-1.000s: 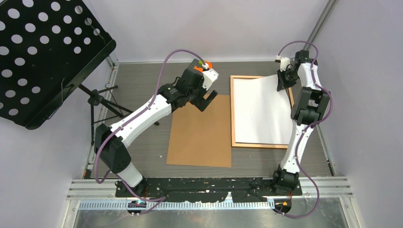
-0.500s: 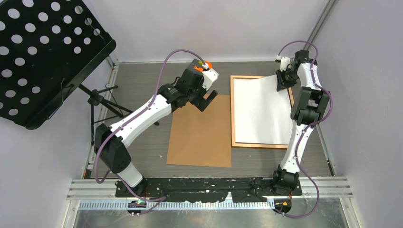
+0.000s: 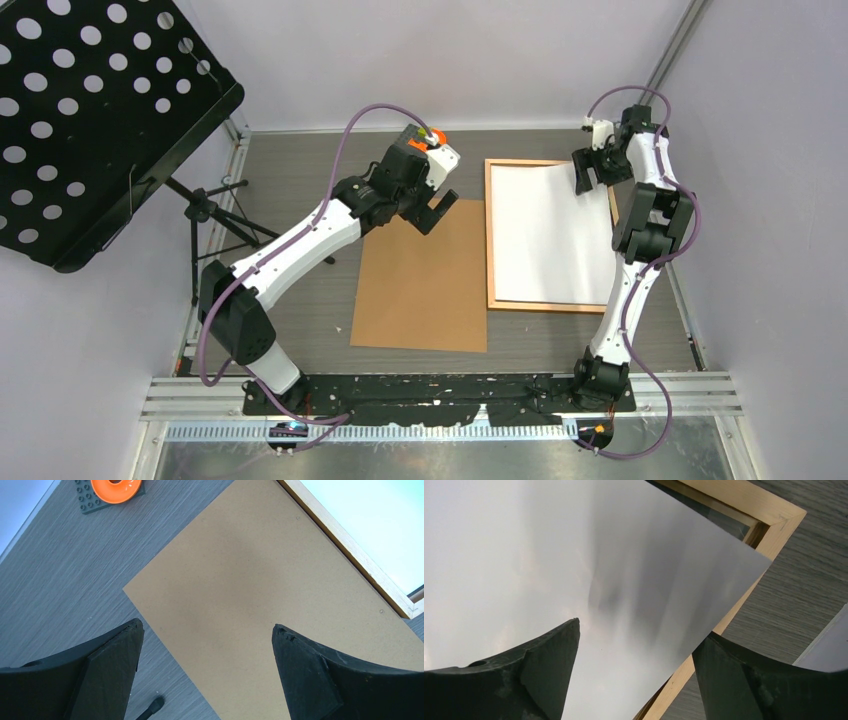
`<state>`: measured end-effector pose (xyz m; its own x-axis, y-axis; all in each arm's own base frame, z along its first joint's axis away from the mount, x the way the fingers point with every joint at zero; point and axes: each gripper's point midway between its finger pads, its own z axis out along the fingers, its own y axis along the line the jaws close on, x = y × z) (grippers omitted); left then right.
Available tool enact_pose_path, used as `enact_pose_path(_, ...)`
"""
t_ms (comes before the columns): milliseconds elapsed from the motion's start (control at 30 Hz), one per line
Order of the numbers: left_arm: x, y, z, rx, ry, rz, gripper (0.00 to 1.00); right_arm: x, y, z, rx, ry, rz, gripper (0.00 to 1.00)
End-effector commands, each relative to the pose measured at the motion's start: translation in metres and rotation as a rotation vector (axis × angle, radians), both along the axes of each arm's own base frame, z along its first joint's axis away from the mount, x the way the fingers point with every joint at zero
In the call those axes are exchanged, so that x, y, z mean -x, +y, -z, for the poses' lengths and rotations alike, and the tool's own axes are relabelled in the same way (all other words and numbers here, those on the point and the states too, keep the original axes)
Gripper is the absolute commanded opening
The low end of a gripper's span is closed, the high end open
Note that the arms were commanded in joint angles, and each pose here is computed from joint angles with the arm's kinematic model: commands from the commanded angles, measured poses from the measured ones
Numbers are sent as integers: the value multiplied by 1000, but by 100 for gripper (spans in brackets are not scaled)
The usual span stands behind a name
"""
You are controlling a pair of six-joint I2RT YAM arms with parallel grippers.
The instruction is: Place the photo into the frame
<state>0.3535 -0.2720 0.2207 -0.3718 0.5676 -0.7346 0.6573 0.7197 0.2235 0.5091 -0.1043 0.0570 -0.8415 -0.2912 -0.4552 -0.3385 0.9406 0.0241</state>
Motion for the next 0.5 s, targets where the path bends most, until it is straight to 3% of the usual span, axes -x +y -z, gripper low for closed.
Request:
enact_pose_path(0, -1, -2, -13, 32, -31, 3, 100, -5, -8, -34, 37, -75, 27, 89)
enact_pose_path(167, -2, 3, -10, 12, -46, -6, 100, -3, -11, -56, 62, -111, 41, 99)
enact_pose_path(467, -2, 14, -3, -16, -86, -12, 100, 5, -11, -101, 104, -221, 69, 95)
